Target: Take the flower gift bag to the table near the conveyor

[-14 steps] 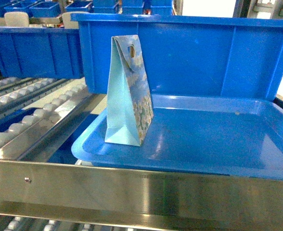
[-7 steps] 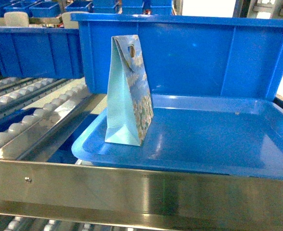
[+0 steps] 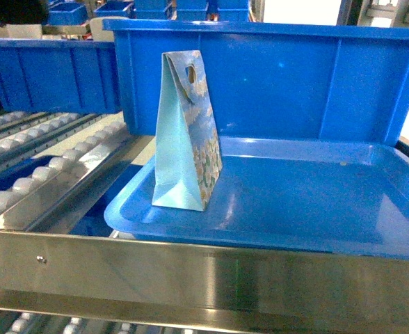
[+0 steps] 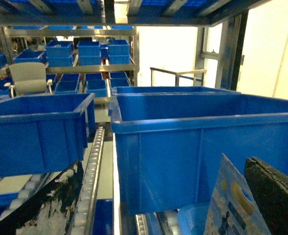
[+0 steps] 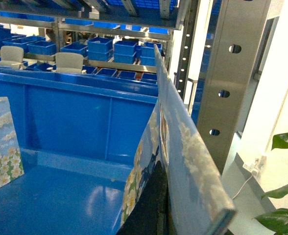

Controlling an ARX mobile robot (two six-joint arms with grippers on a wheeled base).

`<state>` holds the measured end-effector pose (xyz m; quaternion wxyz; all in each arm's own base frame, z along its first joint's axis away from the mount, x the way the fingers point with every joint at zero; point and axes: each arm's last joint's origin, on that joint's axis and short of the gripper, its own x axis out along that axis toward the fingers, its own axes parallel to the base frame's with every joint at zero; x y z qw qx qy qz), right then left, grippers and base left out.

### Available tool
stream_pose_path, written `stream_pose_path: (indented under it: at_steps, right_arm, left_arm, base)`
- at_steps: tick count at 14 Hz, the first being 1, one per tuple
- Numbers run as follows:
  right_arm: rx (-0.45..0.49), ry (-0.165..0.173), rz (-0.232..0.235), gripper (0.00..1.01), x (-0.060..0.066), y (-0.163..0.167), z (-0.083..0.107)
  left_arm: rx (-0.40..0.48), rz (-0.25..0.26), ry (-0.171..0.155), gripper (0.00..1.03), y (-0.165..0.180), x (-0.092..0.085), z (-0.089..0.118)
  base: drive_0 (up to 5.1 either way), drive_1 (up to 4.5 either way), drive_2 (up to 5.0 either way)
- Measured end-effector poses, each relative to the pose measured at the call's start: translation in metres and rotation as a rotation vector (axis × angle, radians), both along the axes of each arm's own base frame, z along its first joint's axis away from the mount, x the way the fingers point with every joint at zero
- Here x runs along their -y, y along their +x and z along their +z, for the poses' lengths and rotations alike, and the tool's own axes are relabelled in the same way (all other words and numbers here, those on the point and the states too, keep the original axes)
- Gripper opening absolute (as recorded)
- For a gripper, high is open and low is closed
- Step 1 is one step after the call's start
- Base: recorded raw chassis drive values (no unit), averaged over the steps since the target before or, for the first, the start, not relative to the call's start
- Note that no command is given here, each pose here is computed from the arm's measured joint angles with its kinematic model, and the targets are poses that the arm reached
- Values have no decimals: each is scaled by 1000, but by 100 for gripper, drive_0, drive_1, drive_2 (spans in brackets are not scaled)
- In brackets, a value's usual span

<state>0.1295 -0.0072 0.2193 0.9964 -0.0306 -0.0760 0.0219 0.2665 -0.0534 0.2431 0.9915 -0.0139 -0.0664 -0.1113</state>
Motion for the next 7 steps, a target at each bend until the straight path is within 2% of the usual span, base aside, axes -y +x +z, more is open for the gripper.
stream_pose_path:
  at_steps: [3,7]
  right_arm:
    - [0,0,0,2,0,0,0]
    - [0,0,0,2,0,0,0]
  left_arm:
    - [-38,-40,31,98,13,23,-7]
    - [-72,-87,62,98,25,46,-12]
  base:
    - [0,0,0]
    - [0,0,0]
